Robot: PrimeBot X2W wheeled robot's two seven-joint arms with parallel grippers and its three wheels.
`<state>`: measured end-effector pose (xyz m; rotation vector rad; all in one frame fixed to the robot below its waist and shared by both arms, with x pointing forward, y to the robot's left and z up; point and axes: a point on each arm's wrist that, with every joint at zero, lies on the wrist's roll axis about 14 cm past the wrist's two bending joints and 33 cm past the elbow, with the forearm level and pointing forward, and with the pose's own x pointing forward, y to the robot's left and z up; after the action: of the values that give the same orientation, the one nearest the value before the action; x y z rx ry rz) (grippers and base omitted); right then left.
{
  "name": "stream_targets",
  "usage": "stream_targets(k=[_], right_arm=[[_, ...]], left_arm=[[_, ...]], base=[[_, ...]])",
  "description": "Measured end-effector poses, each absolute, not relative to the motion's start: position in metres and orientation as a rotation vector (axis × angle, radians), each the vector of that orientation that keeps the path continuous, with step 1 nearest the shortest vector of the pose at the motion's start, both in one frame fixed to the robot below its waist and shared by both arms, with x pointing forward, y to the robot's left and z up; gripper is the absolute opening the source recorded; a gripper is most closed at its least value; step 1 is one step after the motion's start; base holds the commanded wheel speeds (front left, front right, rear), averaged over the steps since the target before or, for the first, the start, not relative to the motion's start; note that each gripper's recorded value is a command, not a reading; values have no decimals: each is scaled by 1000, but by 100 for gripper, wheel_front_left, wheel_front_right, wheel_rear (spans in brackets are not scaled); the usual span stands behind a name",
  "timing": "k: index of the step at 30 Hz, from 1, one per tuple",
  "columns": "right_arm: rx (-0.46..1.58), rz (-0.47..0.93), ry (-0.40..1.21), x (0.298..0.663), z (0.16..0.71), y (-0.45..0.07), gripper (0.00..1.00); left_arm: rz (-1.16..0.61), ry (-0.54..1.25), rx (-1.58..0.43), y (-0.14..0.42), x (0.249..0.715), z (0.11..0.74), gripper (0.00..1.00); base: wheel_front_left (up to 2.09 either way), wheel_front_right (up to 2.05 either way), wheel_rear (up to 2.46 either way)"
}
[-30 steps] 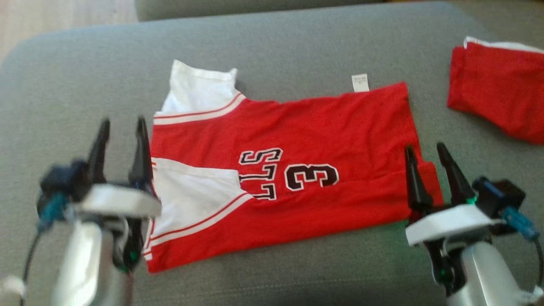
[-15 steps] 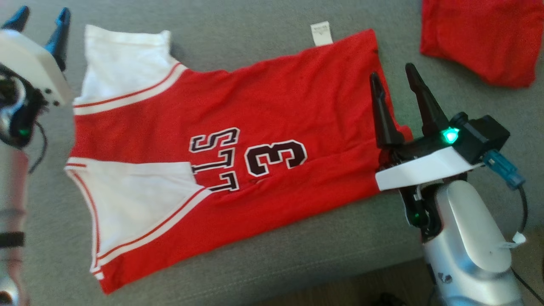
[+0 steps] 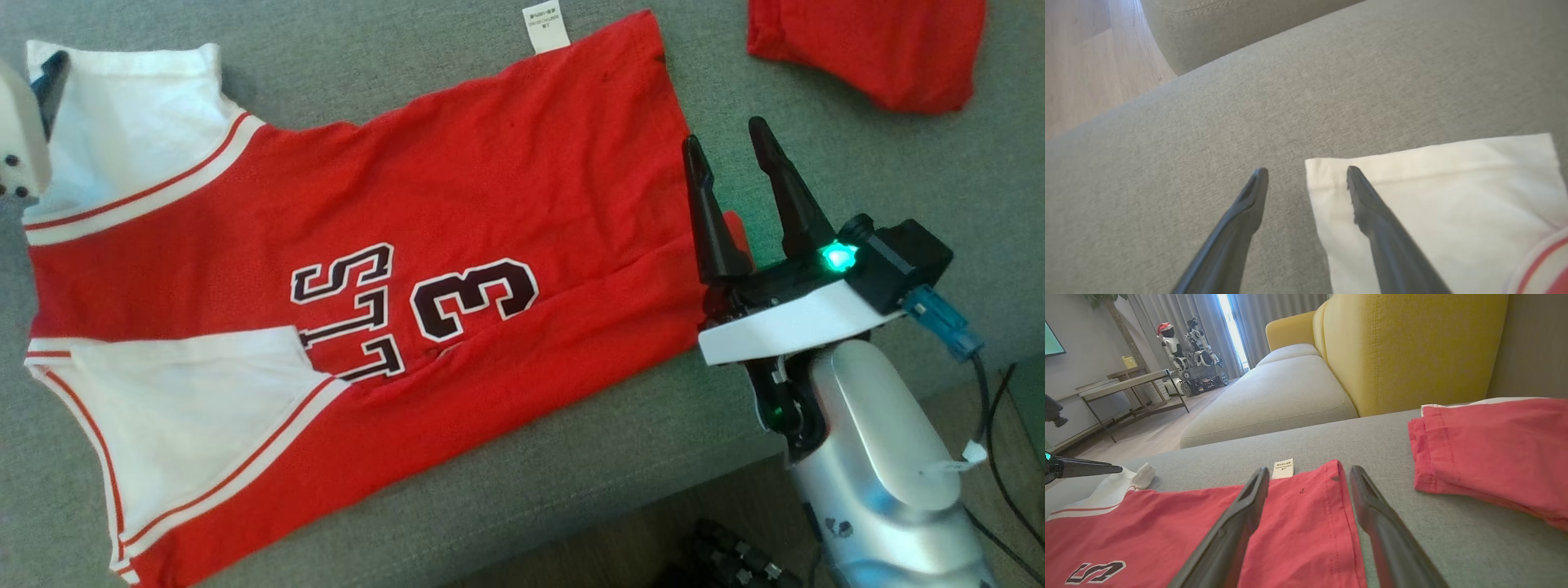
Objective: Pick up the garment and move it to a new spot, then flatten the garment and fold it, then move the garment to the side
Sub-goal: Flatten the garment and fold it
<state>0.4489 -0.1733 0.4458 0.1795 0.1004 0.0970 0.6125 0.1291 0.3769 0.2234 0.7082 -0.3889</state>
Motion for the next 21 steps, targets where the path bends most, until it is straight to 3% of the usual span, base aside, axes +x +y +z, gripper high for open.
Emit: stream_targets(k=[18, 19, 20, 21], right_arm=[[172, 81, 96, 455, 444, -180, 100], [175, 79, 99, 454, 443, -181, 100], [175, 77, 103, 454, 441, -181, 100], [175, 75, 107, 454, 440, -182, 100]], left_arm=[[-396, 793, 245, 130, 617, 361, 100], [-398, 804, 242, 129, 615, 359, 97], [-398, 808, 232, 129, 615, 358, 78], [-397, 814, 225, 129, 614, 357, 47]], base=[[0, 0, 0], [0, 0, 0], [0, 0, 0], [0, 0, 0]])
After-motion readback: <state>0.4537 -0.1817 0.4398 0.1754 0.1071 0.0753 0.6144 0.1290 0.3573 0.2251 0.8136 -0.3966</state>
